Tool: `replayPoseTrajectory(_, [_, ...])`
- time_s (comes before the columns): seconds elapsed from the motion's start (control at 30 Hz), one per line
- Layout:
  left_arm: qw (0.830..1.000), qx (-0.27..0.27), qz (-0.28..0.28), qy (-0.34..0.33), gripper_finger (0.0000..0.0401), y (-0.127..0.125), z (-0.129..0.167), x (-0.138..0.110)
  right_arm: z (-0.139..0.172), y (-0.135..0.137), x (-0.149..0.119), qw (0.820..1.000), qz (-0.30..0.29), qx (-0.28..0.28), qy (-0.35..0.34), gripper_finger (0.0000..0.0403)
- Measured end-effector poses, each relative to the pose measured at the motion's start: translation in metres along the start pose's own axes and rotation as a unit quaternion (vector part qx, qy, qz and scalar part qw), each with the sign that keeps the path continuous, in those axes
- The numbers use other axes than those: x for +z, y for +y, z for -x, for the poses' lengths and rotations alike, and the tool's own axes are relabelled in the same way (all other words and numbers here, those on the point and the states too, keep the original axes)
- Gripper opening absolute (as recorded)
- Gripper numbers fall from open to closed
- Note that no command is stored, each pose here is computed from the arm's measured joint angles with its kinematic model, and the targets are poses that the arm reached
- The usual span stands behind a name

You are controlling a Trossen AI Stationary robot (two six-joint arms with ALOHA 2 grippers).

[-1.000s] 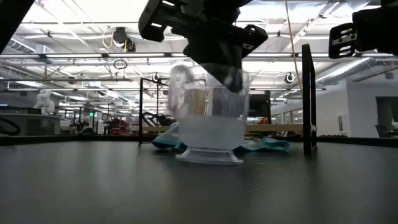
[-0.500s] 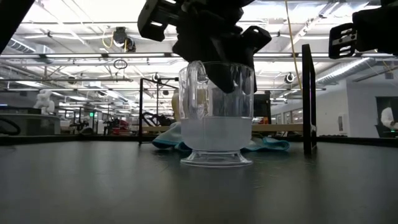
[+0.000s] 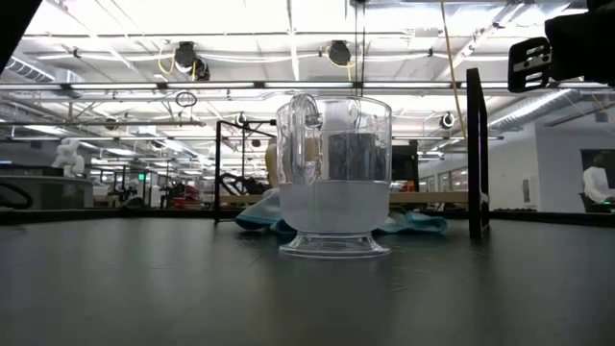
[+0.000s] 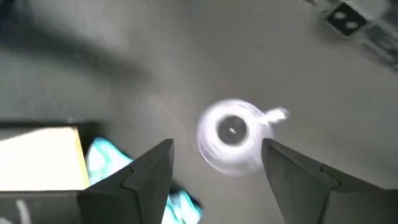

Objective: Stack small to large cups/mugs on shelf
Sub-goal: Put the transparent mug on the shelf

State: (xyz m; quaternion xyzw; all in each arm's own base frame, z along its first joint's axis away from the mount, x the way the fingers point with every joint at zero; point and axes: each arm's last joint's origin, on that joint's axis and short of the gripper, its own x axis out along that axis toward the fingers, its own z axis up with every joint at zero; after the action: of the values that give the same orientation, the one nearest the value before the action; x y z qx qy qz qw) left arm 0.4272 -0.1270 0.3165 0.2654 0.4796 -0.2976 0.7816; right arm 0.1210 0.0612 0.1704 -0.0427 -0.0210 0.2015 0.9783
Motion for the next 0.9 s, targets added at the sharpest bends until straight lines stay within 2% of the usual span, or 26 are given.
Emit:
replayPoseTrajectory(0.1, [0.999,-0.023,0.010,0.038,0.0211,-0.005,0.017,-0.006,0.000,0.000,0.000,1.000,0.001,0.000,0.000,0.0004])
replayPoseTrajectory(0.2, [0.994,-0.078,-0.005,0.080,0.0149,-0.018,0.030,-0.013,0.000,0.000,0.000,1.000,0.001,0.000,0.000,0.0004])
replayPoseTrajectory(0.37, [0.989,-0.139,-0.011,0.050,0.0026,-0.044,0.048,-0.014,0.000,0.000,0.000,1.000,0.002,0.000,0.000,0.0004])
replayPoseTrajectory(0.4, [0.987,-0.152,-0.017,0.039,0.0014,-0.047,0.054,-0.016,0.000,0.000,0.000,1.000,0.003,0.000,0.000,0.0004])
replayPoseTrajectory(0.57, [0.987,-0.153,0.025,0.032,0.0019,-0.069,0.090,-0.034,0.000,0.000,0.000,1.000,0.004,0.001,0.000,0.0004])
replayPoseTrajectory(0.73, [0.986,-0.142,0.080,0.024,0.0004,-0.093,0.128,-0.074,0.000,0.000,0.000,1.000,0.002,0.001,-0.002,0.0004])
replayPoseTrajectory(0.9, [0.985,-0.110,0.119,-0.052,0.0009,-0.114,0.143,-0.114,0.000,0.000,0.001,1.000,0.002,0.001,-0.003,0.0004])
